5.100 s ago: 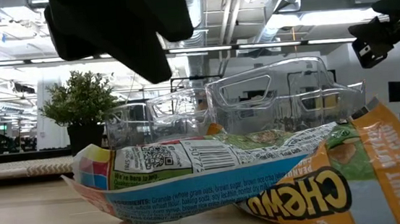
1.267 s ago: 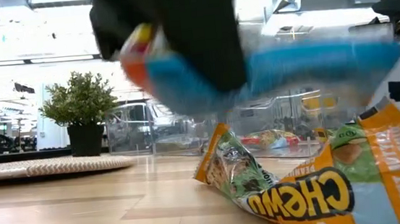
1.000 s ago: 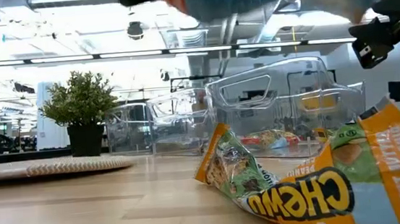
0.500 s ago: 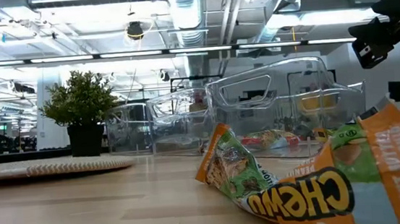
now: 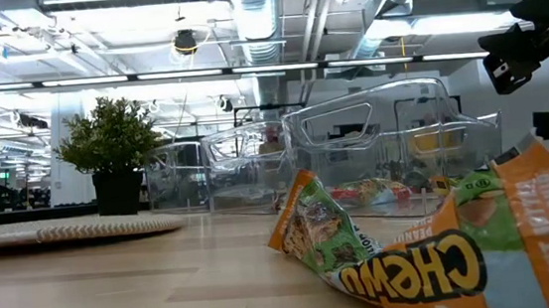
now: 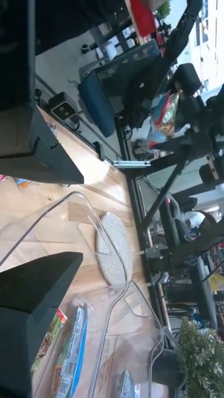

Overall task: Pick and place Granola Bars by type
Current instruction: Put the red granola bar into the bottom transparent bin

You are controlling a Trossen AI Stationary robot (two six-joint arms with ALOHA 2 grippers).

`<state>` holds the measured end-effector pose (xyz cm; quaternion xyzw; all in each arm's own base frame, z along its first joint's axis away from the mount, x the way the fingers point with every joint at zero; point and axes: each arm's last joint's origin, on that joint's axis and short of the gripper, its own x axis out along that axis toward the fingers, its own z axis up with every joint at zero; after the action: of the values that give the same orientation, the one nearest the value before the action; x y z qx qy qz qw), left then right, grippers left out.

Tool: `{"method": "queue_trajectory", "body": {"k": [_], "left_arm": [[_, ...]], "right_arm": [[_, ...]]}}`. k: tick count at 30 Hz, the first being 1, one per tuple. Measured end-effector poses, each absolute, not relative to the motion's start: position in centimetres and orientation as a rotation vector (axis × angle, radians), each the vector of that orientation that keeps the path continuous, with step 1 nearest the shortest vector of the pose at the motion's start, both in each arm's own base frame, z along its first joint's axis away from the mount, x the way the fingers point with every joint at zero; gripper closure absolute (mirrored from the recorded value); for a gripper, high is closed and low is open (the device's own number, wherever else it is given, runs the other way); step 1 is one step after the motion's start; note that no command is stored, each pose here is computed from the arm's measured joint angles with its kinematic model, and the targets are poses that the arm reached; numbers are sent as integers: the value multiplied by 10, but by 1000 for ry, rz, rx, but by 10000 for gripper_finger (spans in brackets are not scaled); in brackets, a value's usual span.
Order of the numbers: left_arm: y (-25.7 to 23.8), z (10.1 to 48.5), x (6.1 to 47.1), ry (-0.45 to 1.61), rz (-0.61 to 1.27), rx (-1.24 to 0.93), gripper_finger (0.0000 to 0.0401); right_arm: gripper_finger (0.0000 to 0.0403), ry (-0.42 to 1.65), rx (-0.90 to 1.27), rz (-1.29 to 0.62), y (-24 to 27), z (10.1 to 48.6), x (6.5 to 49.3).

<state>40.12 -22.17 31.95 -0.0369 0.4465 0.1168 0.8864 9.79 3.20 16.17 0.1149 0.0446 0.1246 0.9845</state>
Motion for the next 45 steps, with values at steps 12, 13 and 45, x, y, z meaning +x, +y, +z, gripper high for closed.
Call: {"method": "queue_trajectory", "body": {"k": [12, 13, 45], "left_arm": [[-227, 319, 399, 937, 191, 3, 346], [-226, 320, 399, 935, 193, 1, 346], [-71, 322, 459, 859, 528, -293, 346]], "right_arm": [[219, 89, 231, 251, 32, 162, 98], [219, 89, 231, 251, 32, 162, 98], [219, 89, 231, 251, 32, 162, 98]]}}
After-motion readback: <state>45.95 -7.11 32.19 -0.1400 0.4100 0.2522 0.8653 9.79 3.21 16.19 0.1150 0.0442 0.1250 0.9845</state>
